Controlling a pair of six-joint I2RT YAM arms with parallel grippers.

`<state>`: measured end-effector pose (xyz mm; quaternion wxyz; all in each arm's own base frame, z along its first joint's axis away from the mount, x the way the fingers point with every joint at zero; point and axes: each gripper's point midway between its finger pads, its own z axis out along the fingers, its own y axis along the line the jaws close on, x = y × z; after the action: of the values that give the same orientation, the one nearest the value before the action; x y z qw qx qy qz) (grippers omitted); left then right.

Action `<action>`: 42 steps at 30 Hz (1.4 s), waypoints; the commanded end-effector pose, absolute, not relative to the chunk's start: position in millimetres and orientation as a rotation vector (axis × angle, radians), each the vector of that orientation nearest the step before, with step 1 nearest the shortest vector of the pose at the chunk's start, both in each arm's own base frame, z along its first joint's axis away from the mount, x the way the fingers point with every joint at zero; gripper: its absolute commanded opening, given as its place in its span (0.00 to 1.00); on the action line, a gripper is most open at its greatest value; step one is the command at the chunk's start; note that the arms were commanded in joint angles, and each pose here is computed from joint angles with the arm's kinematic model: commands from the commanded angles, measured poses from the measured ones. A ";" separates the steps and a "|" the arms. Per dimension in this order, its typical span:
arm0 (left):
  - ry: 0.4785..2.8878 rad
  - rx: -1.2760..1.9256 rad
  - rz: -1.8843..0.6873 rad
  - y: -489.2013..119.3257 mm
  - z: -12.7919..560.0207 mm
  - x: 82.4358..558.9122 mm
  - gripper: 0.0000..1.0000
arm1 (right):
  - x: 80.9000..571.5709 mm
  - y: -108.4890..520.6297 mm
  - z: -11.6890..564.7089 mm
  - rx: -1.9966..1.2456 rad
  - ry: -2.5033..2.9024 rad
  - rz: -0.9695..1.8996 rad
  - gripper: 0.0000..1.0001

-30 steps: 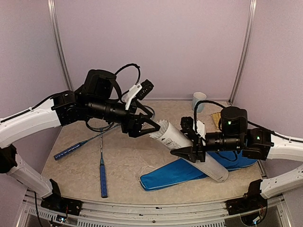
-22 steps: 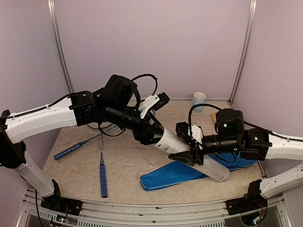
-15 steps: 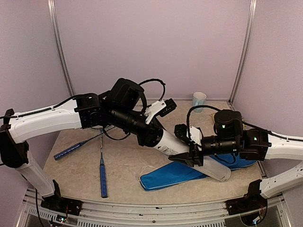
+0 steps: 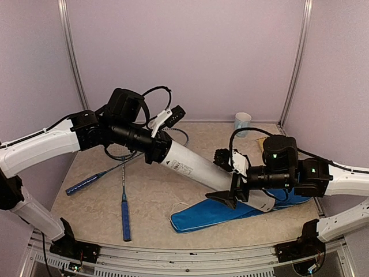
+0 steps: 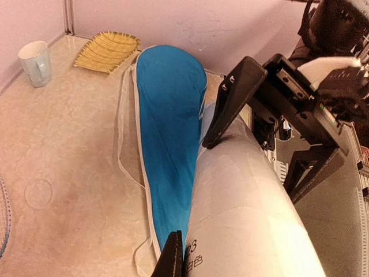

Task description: Pack up the badminton gear

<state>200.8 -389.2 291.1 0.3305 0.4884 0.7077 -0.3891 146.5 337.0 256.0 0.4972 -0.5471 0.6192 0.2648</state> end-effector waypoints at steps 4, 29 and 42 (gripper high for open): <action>1.730 1.264 -1.096 -384.0 329.6 192.0 0.00 | 148.0 330.1 209.1 -1.423 1.691 0.570 1.00; 1.634 1.199 -1.171 -354.7 373.7 191.7 0.59 | 187.3 303.5 236.3 -1.174 1.630 0.342 0.57; 1.889 0.654 -0.908 -278.8 314.6 333.6 0.75 | 186.8 273.8 268.7 -0.999 1.574 0.358 0.55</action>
<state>281.9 -281.6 365.5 0.4689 0.3316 0.7033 -0.4191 183.3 280.9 238.2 0.5343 -0.4769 0.6858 0.1297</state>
